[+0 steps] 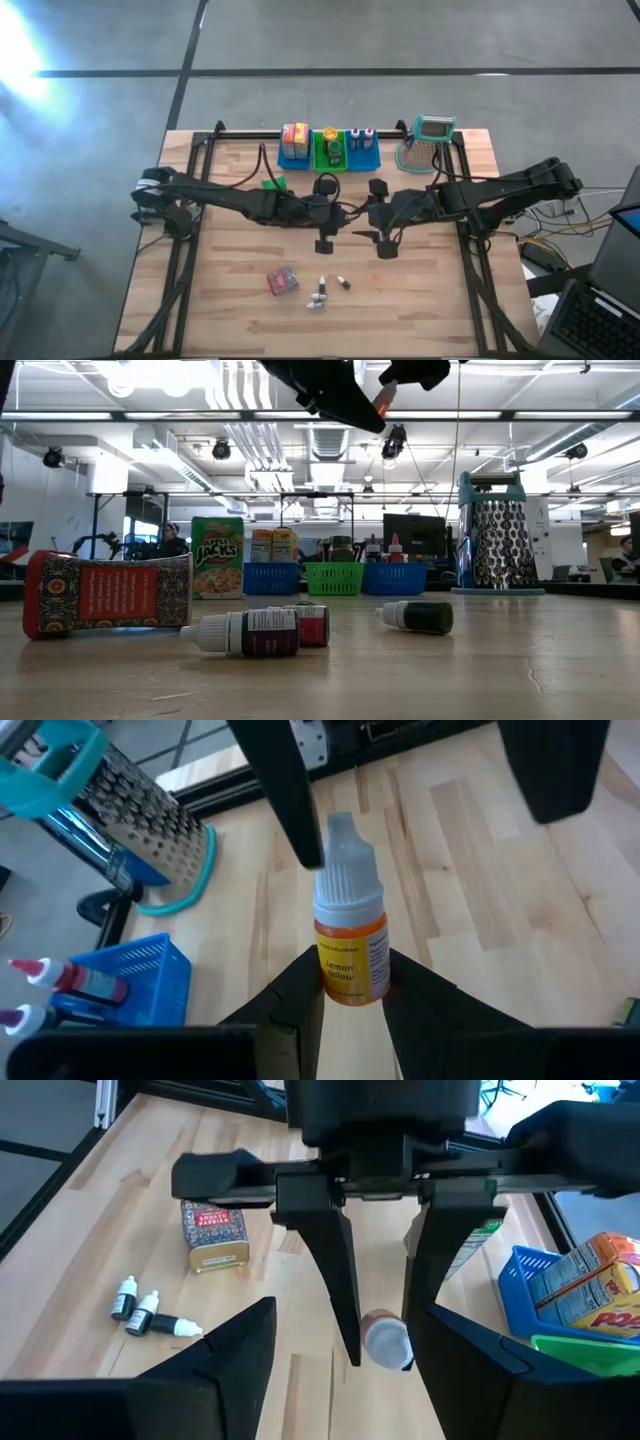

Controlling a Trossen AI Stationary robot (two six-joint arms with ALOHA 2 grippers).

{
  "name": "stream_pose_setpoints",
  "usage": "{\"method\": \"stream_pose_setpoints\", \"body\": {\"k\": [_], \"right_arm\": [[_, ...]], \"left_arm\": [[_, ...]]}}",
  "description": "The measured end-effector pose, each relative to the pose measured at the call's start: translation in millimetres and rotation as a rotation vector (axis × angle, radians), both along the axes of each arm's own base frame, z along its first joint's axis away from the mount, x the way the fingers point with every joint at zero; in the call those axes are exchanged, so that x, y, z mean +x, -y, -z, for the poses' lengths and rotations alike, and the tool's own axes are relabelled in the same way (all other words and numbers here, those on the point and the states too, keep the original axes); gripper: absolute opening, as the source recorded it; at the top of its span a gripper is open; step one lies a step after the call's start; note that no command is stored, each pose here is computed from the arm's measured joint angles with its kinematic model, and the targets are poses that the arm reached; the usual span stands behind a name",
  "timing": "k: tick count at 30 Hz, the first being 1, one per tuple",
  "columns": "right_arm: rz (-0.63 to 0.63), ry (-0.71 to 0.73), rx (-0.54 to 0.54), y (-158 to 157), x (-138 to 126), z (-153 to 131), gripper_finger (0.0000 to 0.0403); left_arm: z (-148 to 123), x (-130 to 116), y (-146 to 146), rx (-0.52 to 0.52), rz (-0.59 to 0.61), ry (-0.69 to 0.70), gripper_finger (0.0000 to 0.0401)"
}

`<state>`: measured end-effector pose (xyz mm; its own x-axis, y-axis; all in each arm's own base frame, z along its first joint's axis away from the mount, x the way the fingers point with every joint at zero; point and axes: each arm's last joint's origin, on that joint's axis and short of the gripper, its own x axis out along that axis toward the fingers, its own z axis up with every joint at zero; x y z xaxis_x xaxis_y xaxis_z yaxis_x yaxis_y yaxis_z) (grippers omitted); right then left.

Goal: Pick & Place Kitchen Items
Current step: Put the small orange food coloring bottle into the right blue bin

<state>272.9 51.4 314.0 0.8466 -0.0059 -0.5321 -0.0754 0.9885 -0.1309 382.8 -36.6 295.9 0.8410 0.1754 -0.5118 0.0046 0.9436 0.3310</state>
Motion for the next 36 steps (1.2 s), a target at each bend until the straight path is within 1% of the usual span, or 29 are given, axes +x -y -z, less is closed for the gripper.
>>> {"method": "stream_pose_setpoints", "body": {"k": [3,7,13,23,32,36], "right_arm": [[-0.002,-0.001,-0.010,0.2,0.0,0.1,0.0220],[-0.017,0.001,-0.034,0.2,0.0,0.0,0.0209],[-0.019,0.001,-0.044,0.5,0.0,-0.1,0.0180],[-0.031,0.002,-0.063,0.5,0.1,-0.2,0.0131],[-0.048,-0.020,-0.093,0.6,-1.1,1.6,0.0092],[-0.050,-0.028,-0.096,0.7,-1.5,2.1,0.0082]], "left_arm": [[-3.0,-1.2,-0.2,0.000,0.000,0.005,0.0099],[-4.3,-1.9,-0.2,0.003,0.002,0.008,0.0099],[-5.8,-1.5,0.0,0.007,0.006,0.014,0.0099],[-20.1,0.0,5.6,-0.003,0.043,0.049,0.0099],[-21.4,-1.3,9.7,-0.006,0.050,0.037,0.0099],[-21.3,-1.5,10.5,-0.006,0.052,0.035,0.0099]]}}
